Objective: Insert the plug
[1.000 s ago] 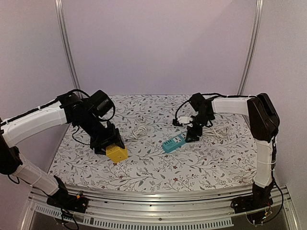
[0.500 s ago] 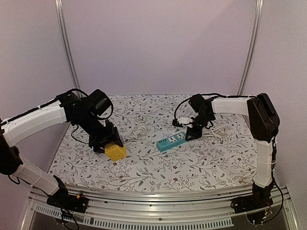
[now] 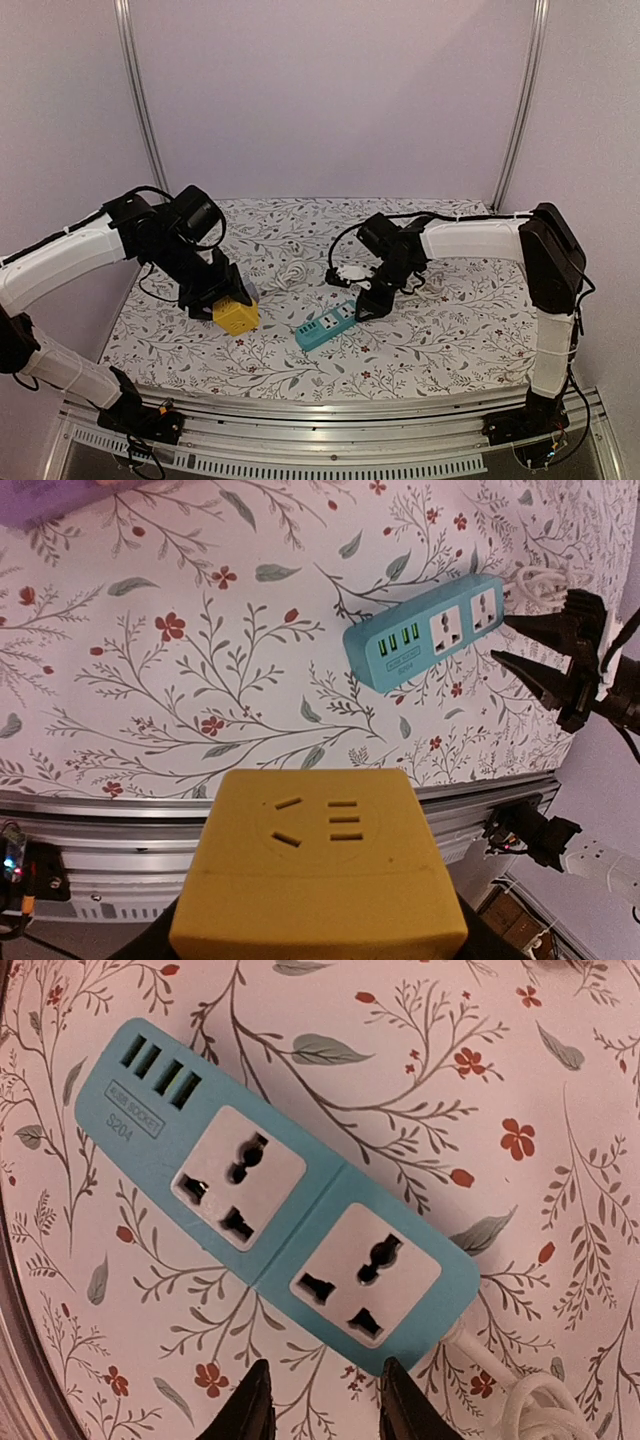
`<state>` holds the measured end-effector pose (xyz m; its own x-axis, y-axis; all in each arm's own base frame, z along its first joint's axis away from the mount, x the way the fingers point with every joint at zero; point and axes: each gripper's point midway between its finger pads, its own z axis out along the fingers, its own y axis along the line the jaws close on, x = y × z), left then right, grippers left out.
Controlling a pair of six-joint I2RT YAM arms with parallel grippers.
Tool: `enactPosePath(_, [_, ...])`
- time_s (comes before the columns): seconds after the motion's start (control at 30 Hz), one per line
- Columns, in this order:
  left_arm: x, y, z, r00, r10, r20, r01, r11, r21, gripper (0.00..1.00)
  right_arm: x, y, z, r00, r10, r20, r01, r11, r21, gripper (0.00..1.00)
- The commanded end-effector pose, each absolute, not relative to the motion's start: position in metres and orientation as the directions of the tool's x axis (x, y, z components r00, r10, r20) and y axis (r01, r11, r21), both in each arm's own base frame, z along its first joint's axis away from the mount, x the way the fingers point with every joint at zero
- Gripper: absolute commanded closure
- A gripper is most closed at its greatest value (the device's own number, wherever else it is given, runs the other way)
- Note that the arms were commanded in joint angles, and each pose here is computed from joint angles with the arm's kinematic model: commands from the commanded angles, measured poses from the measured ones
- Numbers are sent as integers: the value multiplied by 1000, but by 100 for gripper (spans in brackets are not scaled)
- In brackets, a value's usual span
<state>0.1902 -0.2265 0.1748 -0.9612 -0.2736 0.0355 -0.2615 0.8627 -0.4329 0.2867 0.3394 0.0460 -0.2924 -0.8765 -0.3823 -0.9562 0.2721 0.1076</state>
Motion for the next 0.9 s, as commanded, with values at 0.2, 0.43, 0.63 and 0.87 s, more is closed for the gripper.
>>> enactPosePath(0.2, [178,-209,174,-935,-351,49,-336,834,-437,100,254,417,68,-513,-704,-491,-857,446,256,62])
enactPosePath(0.43, [180,-219,181,-943,-330,32,-310,843,-439,100,257,401,86,-437,-731,-524,-885,453,108,40])
enactPosePath(0.63, [178,-232,184,-956,-292,37,-280,862,-423,100,254,363,81,-56,-885,-461,-977,143,-155,3])
enactPosePath(0.87, [162,-228,185,-960,-275,57,-274,871,-408,100,297,367,66,62,-895,-442,-975,41,-219,3])
